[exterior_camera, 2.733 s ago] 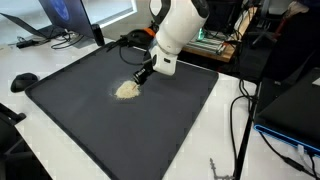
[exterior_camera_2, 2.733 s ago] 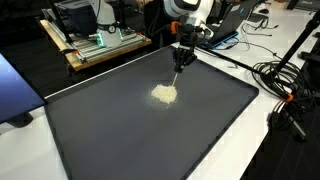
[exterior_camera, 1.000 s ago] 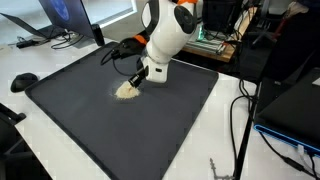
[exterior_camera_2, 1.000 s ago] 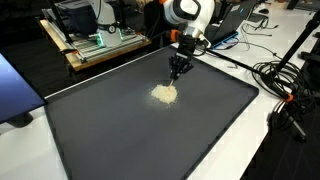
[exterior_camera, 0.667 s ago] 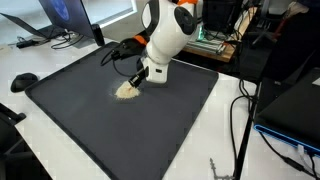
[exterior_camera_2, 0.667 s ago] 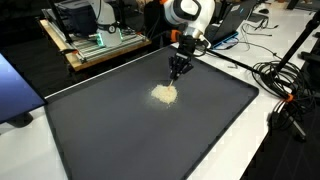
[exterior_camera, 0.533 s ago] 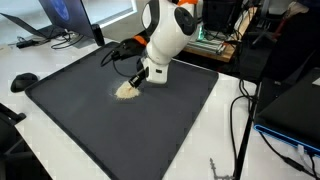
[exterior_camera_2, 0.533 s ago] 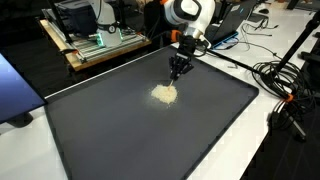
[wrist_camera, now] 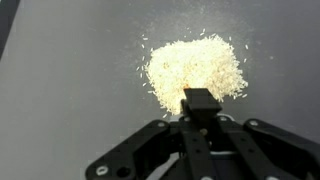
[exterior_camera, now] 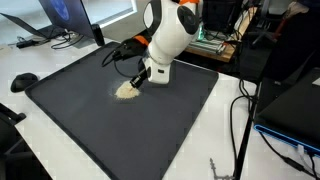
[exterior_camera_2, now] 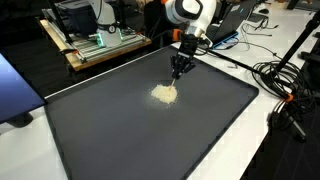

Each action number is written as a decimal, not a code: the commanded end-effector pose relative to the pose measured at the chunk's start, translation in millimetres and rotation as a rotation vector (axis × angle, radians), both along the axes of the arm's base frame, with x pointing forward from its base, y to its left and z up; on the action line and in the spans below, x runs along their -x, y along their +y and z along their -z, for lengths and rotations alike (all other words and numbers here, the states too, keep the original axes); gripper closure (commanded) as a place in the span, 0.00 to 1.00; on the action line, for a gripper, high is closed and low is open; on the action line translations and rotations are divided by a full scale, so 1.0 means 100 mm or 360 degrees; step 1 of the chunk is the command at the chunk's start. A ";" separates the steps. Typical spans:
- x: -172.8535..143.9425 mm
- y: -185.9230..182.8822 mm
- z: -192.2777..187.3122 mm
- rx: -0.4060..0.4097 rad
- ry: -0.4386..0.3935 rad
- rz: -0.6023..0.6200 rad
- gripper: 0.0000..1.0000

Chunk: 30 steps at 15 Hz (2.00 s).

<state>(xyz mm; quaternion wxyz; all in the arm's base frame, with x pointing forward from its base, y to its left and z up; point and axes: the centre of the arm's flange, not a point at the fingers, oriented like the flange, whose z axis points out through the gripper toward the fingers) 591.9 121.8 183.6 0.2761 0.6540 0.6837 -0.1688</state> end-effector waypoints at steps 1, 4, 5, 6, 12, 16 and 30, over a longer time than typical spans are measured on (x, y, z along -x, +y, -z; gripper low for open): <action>0.06 0.11 -0.20 0.0020 -0.0023 -0.0029 0.97; 0.10 0.21 -0.33 0.0035 -0.0045 -0.0039 0.97; 0.11 0.23 -0.38 0.0043 -0.0050 -0.0035 0.97; 0.12 0.25 -0.43 0.0048 -0.0056 -0.0029 0.97; 0.05 0.31 -0.74 -0.0143 -0.0102 0.0167 0.97; -0.08 0.31 -0.86 -0.0208 -0.0078 0.0366 0.97; -0.40 1.35 -0.49 0.0311 -0.0123 0.0444 0.97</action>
